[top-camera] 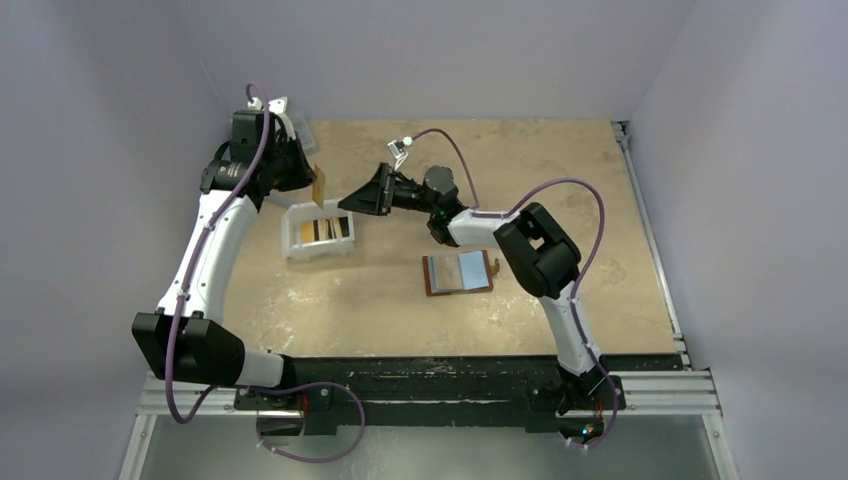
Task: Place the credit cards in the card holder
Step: Insert the credit card into the card holder.
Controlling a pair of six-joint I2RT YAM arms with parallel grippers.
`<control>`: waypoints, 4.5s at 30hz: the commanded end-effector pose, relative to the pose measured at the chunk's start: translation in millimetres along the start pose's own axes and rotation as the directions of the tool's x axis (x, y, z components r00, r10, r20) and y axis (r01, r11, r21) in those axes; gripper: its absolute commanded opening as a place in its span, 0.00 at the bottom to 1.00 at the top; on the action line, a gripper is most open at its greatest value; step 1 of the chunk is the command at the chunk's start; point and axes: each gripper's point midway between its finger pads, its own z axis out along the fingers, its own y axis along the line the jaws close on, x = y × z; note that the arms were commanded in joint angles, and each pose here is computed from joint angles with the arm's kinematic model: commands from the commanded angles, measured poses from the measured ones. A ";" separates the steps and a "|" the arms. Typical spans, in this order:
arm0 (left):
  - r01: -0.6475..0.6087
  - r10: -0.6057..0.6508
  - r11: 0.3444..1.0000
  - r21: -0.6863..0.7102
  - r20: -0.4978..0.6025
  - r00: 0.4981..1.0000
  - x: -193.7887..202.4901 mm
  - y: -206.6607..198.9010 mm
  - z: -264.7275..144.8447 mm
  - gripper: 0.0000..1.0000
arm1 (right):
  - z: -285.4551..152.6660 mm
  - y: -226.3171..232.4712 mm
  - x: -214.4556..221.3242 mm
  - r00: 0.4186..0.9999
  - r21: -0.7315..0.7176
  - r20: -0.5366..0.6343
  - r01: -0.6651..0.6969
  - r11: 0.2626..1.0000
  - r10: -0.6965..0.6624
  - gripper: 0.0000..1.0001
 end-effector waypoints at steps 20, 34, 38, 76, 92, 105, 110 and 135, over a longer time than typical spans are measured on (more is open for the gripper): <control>0.050 -0.063 0.977 0.206 0.054 0.997 -12.3 -38.8 -27.4 0.00 | 16.6 49.8 -8.2 0.993 -0.261 0.023 -0.108 0.959 0.118 0.89; 0.094 -0.114 0.952 0.293 0.054 0.992 -8.2 -53.1 -30.1 0.00 | 4.5 77.4 -17.1 0.982 -0.385 0.039 -0.157 0.910 0.185 0.68; 0.097 -0.120 0.949 0.302 0.061 0.991 -8.4 -54.3 -31.8 0.00 | -1.4 73.1 -18.5 0.976 -0.388 0.051 -0.176 0.905 0.211 0.54; 0.263 0.230 0.625 0.735 -0.496 0.837 245.1 -247.4 73.6 0.32 | -315.7 -45.0 136.1 0.914 0.801 -0.232 -0.014 0.598 0.333 0.00; 0.179 0.266 0.816 0.549 -0.631 0.729 292.8 -183.7 115.2 0.17 | -308.0 -52.7 133.5 0.919 0.665 -0.222 -0.101 0.740 0.326 0.00; 0.139 0.267 0.864 0.485 -0.673 0.690 312.0 -158.9 126.6 0.16 | -305.2 -55.9 131.3 0.900 0.637 -0.231 -0.147 0.757 0.369 0.00; 0.127 0.270 0.872 0.473 -0.680 0.681 316.1 -153.4 128.6 0.15 | -304.8 -61.8 133.0 0.893 0.637 -0.232 -0.160 0.754 0.386 0.00; 0.052 0.287 0.901 0.430 -0.683 0.672 325.0 -134.6 134.1 0.14 | -309.0 -92.8 130.1 0.865 0.702 -0.217 -0.183 0.689 0.451 0.00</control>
